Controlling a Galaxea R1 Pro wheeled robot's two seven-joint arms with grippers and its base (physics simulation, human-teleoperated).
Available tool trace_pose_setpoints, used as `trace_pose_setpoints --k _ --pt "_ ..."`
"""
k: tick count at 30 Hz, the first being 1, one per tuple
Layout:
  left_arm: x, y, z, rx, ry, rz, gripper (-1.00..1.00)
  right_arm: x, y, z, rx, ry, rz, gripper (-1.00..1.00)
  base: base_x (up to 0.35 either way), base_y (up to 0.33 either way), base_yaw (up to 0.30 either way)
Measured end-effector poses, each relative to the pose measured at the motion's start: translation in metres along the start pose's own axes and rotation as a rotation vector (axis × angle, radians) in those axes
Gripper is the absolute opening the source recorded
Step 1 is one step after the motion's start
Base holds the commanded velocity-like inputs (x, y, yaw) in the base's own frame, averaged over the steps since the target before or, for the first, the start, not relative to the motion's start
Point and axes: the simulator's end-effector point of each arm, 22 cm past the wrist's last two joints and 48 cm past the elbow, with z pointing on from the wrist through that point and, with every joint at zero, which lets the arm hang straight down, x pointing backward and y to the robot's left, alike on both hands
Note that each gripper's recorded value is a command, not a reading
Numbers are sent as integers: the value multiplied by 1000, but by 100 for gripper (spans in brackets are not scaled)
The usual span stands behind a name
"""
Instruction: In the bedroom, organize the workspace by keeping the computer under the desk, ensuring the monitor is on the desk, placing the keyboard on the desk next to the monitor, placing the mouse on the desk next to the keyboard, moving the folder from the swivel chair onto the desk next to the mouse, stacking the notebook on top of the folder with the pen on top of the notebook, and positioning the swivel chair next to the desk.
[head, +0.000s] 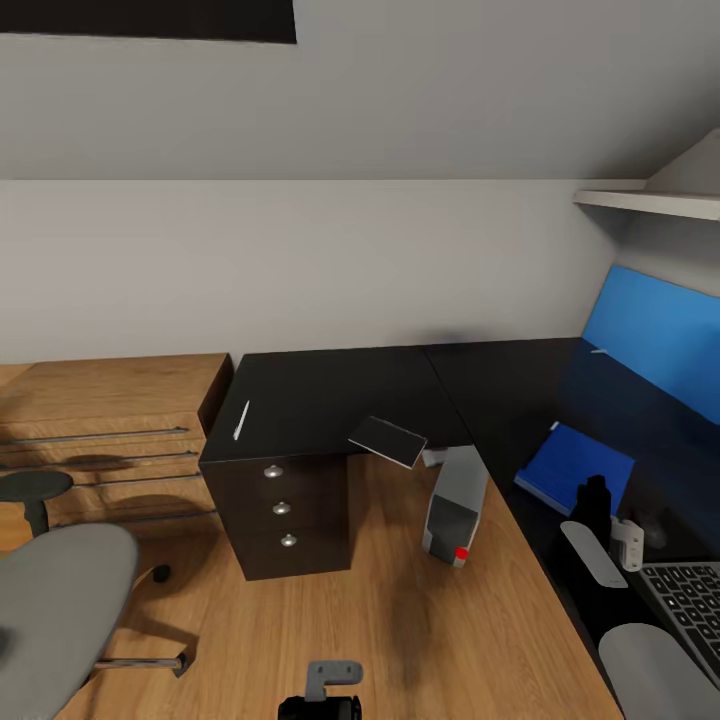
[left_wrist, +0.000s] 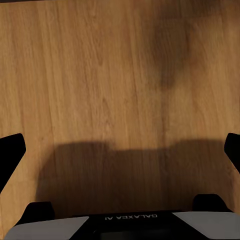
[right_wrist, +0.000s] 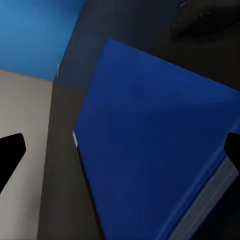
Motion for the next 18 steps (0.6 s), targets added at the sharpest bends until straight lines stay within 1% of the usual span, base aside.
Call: trace_pose_setpoints --k 7,18 --pt "-1 1 0 -3 1 -3 100 1 0 0 -2 1 0 100 -2 0 0" --pt "-7 1 -15 -4 3 -8 100 -3 19 -9 -13 3 5 100 0 0 0"
